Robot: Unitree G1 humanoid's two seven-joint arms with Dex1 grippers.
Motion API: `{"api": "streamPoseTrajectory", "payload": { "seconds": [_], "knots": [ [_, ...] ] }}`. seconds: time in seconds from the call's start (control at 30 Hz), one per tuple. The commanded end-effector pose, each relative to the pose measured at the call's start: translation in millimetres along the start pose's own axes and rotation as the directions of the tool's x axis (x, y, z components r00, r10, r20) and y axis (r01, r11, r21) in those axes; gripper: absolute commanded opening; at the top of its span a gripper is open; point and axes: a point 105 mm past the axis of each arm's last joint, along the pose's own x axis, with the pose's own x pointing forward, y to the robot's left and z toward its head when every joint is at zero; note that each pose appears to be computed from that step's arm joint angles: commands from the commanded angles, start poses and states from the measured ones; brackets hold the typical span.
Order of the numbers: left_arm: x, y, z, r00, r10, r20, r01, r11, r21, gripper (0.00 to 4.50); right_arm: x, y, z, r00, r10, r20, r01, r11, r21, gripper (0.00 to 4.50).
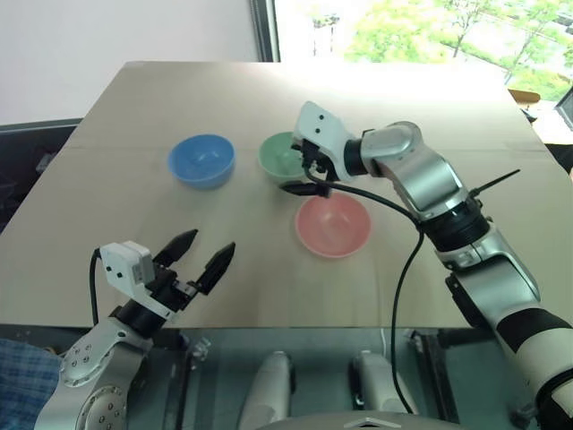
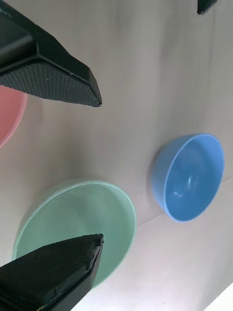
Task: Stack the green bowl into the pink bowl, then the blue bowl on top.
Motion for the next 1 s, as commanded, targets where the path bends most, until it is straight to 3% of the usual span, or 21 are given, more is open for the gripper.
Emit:
{"api": "streamPoseTrajectory", "payload": {
  "seconds": [0.03,0.33,0.47,0.63,0.77,1.0],
  "knots": [
    [0.3,-7.0,14.2,0.998,-0.021,0.051,0.019,0.999,0.039,4.50,-3.9,-6.3,19.2,0.998,-0.017,0.057,0.021,0.998,-0.064,4.41],
    [13.2,-7.5,13.2,0.995,-0.093,0.036,0.091,0.995,0.050,4.50,-60.6,-2.6,18.9,0.974,0.004,0.227,-0.006,1.000,0.005,4.41],
    [25.5,-4.6,17.9,0.990,-0.135,0.036,0.132,0.988,0.086,4.50,-96.7,13.9,0.8,0.963,0.021,0.269,-0.046,0.995,0.089,4.41],
    [39.9,-1.1,17.9,0.986,-0.166,0.014,0.163,0.979,0.123,4.50,-137.1,24.6,-19.9,0.945,-0.069,0.319,0.025,0.990,0.139,4.41],
    [64.0,19.9,15.8,0.992,-0.110,-0.067,0.123,0.966,0.226,4.50,-173.6,40.2,-52.2,0.945,-0.156,0.288,0.087,0.967,0.238,4.41],
    [103.8,33.4,38.8,0.972,-0.166,-0.169,0.226,0.860,0.457,4.50,-202.1,69.8,-55.2,0.902,-0.236,0.361,0.116,0.939,0.324,4.41]
  ]
}}
